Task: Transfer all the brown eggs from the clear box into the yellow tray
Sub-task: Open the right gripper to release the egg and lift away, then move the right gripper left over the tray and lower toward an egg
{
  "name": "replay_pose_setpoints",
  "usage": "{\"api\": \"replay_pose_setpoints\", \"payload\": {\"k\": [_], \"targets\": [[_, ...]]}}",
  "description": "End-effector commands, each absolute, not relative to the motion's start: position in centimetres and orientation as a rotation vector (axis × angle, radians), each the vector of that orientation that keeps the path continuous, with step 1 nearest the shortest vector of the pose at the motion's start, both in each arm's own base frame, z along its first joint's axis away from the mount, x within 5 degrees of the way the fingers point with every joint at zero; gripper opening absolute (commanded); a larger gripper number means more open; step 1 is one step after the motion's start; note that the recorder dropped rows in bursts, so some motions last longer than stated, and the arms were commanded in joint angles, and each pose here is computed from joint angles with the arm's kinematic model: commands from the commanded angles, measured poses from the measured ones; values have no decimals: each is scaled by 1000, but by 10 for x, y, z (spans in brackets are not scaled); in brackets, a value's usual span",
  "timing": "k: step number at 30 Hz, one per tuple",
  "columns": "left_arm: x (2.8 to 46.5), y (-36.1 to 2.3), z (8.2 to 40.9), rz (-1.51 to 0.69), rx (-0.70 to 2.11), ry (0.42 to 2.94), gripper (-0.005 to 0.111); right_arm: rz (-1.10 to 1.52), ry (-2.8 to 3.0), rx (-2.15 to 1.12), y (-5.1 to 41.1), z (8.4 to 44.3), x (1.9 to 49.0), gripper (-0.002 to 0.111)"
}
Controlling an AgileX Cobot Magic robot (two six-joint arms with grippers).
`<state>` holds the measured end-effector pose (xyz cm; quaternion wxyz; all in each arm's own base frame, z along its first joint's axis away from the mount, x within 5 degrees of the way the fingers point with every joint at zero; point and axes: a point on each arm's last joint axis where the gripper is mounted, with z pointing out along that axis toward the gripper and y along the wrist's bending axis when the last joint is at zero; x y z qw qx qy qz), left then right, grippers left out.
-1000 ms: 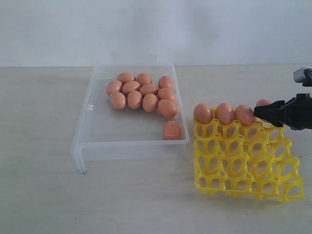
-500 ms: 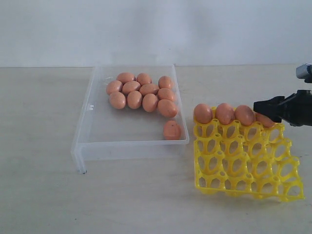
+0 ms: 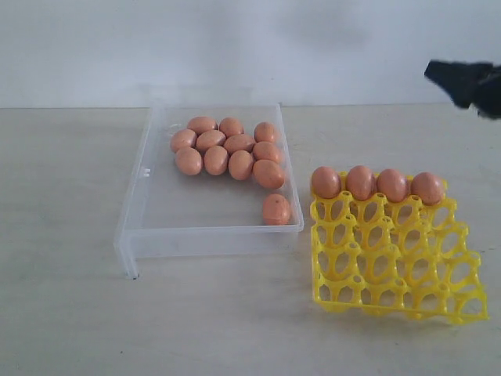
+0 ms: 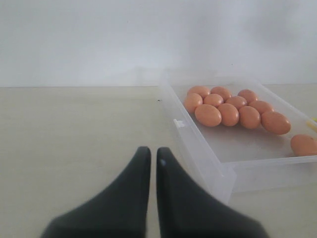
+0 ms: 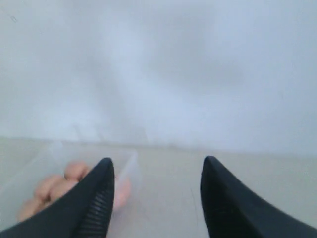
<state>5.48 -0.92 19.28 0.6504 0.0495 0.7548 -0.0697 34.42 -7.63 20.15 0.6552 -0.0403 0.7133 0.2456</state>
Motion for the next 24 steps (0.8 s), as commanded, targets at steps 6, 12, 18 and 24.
{"api": "replay_pose_setpoints", "payload": {"k": [6,12,18,24], "targets": [[55,-9,192,-156,110,1715,4,421,1466,-416,-33,327,338,0],[55,-9,192,-156,110,1715,4,140,1618,-577,31,360,347,0],[55,-9,192,-156,110,1715,4,45,1620,-571,92,376,349,0],[55,-9,192,-156,110,1715,4,220,1723,-603,165,337,360,0]]}}
